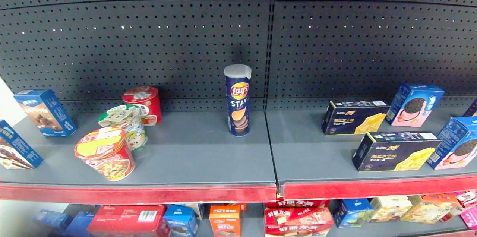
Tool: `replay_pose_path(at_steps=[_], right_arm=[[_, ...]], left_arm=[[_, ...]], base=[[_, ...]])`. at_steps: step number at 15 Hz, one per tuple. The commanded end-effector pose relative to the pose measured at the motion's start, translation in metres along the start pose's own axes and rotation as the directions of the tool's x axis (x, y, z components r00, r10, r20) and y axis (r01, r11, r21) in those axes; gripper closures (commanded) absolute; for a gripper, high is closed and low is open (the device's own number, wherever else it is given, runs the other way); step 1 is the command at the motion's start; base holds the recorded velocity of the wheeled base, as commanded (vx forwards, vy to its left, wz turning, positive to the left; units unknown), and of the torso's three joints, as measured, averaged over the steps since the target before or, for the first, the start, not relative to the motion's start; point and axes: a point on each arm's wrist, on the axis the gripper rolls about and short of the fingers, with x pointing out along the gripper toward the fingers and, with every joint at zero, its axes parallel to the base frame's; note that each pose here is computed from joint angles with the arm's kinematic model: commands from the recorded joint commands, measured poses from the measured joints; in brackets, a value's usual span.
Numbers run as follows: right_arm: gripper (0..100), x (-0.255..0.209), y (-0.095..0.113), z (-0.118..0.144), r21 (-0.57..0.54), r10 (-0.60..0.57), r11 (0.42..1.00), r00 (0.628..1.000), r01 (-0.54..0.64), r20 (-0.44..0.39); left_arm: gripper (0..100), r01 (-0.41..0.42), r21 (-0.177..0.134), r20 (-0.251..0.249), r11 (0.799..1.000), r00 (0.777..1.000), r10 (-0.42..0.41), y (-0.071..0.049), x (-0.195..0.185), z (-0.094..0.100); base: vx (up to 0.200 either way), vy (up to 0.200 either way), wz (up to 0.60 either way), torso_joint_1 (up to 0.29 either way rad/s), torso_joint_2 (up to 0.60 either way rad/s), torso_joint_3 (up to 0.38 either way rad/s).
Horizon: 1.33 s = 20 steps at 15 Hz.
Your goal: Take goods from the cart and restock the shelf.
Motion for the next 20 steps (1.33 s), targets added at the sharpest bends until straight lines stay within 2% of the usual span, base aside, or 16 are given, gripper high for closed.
replay_pose_path(at_steps=[1,17,18,19,20], right_arm=[[0,0.000,0.000,0.000,0.000,0.002,1.000,1.000,-0.002,0.001],[0,0.000,0.000,0.000,-0.002,0.002,1.000,1.000,-0.002,-0.001],[0,-0.002,0.000,0.007,-0.002,0.019,1.000,0.999,-0.019,0.028],[0,0.000,-0.001,0.052,0.023,0.027,0.999,0.999,-0.027,0.022],[0,0.008,-0.001,0.060,0.031,0.001,1.000,1.000,0.000,-0.030]], left_arm=[[0,0.000,0.000,-0.001,1.000,1.000,0.000,0.000,0.000,0.000],[0,0.000,0.000,-0.001,1.000,1.000,0.000,0.000,0.000,0.000],[0,0.000,0.000,-0.001,1.000,1.000,0.000,0.000,0.000,0.000],[0,0.000,0.000,-0.001,1.000,1.000,0.000,0.000,0.000,0.000],[0,0.000,0.000,-0.001,1.000,1.000,0.000,0.000,0.000,0.000]], base=[[0.000,0.000,0.00,0.000,0.00,0.000],[0.000,0.000,0.00,0.000,0.00,0.000],[0.000,0.000,0.00,0.000,0.00,0.000],[0.000,0.000,0.00,0.000,0.00,0.000],[0.000,0.000,0.00,0.000,0.00,0.000]])
